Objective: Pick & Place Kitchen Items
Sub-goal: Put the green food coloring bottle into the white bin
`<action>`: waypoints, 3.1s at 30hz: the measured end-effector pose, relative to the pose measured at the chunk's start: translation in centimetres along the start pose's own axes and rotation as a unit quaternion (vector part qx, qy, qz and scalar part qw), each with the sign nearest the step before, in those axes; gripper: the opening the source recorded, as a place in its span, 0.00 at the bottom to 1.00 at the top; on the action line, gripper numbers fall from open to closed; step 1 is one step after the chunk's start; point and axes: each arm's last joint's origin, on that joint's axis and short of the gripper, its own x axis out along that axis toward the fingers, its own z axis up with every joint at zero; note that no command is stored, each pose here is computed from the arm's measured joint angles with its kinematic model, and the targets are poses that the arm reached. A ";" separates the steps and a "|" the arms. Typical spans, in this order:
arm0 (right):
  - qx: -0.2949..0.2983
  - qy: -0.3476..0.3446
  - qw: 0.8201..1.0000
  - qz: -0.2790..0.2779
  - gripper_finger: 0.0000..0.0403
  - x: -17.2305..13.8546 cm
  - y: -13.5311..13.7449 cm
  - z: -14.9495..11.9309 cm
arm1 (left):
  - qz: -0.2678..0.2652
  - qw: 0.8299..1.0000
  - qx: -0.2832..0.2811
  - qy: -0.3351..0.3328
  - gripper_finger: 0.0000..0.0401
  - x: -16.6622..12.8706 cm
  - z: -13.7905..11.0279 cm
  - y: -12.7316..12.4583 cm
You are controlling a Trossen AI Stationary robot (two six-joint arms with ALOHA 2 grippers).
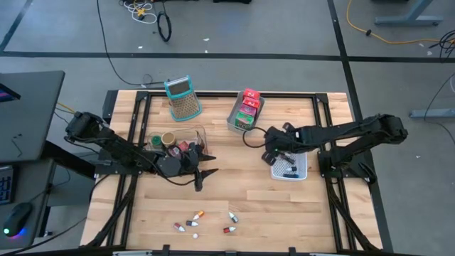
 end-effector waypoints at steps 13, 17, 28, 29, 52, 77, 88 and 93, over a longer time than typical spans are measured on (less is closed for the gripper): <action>-0.160 -0.196 0.949 0.190 0.39 -1.3 2.9 3.8 | 0.004 0.999 0.036 -0.002 0.57 0.0 0.0 0.0; -0.195 -0.200 0.930 0.241 0.39 -1.8 3.7 3.5 | 0.004 0.999 0.054 -0.002 0.57 0.0 0.0 0.0; -0.211 -0.200 0.922 0.256 0.39 -2.3 4.6 2.9 | 0.003 0.997 0.072 -0.009 0.57 0.0 0.2 0.0; -0.210 -0.200 0.922 0.258 0.39 -2.3 4.7 2.9 | 0.002 0.997 0.073 -0.012 0.57 0.0 0.2 0.0; -0.210 -0.180 0.893 0.355 0.39 0.1 12.9 -0.8 | -0.087 0.973 0.194 -0.085 0.57 1.7 4.2 -0.1; -0.113 -0.032 0.943 0.312 0.39 -1.8 24.4 -2.5 | -0.046 0.981 0.170 -0.082 0.57 2.0 4.3 0.6; -0.076 0.014 0.954 0.290 0.49 1.3 25.5 -4.0 | 0.067 0.946 0.297 -0.109 0.57 1.9 5.9 0.8; -0.054 0.022 0.962 0.266 0.58 2.8 25.9 -4.9 | 0.076 0.949 0.276 -0.129 0.57 1.8 7.4 -0.2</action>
